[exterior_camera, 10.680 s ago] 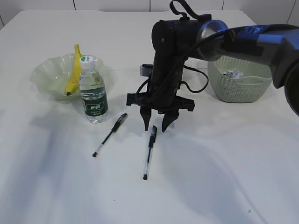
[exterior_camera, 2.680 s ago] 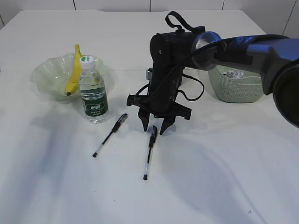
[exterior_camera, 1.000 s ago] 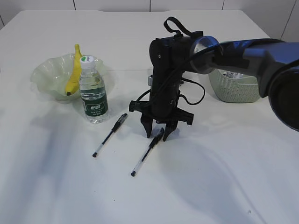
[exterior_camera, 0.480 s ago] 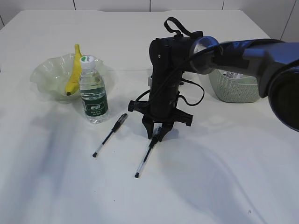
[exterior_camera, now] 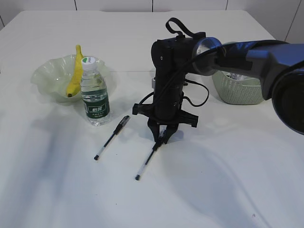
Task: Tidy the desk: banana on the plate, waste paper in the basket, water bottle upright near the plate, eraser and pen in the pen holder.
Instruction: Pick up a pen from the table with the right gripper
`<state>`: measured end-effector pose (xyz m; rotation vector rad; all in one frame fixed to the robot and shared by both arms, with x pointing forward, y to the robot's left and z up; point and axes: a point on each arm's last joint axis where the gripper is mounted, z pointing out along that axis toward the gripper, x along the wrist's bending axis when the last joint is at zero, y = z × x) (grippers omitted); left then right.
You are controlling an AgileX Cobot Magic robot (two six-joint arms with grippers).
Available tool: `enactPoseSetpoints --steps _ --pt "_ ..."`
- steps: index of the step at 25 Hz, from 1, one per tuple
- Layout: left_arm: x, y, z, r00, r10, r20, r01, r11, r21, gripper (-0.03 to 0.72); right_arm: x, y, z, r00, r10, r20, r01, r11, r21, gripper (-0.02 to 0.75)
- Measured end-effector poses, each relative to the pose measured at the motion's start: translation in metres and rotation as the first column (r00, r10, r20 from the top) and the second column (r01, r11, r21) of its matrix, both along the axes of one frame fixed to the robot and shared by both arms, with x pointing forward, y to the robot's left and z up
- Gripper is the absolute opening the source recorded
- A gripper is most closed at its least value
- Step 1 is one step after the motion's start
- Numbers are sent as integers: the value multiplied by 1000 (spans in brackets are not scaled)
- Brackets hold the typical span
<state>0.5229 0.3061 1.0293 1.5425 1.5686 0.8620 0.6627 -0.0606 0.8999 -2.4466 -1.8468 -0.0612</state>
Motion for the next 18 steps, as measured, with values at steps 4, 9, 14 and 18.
enactPoseSetpoints --steps 4,9,14,18 --pt "0 0 0 1000 0 0 0 1000 0 496 0 -1 0 1000 2 -4 -2 1000 -6 108" --pt "0 0 0 1000 0 0 0 1000 0 496 0 -1 0 1000 2 -3 -2 1000 -8 92" --pt "0 0 0 1000 2 -1 -2 1000 1 496 6 1 3 999 14 29 -13 1000 -15 91" --pt "0 0 0 1000 2 -1 -2 1000 1 496 17 2 14 994 33 102 -30 999 -27 89"
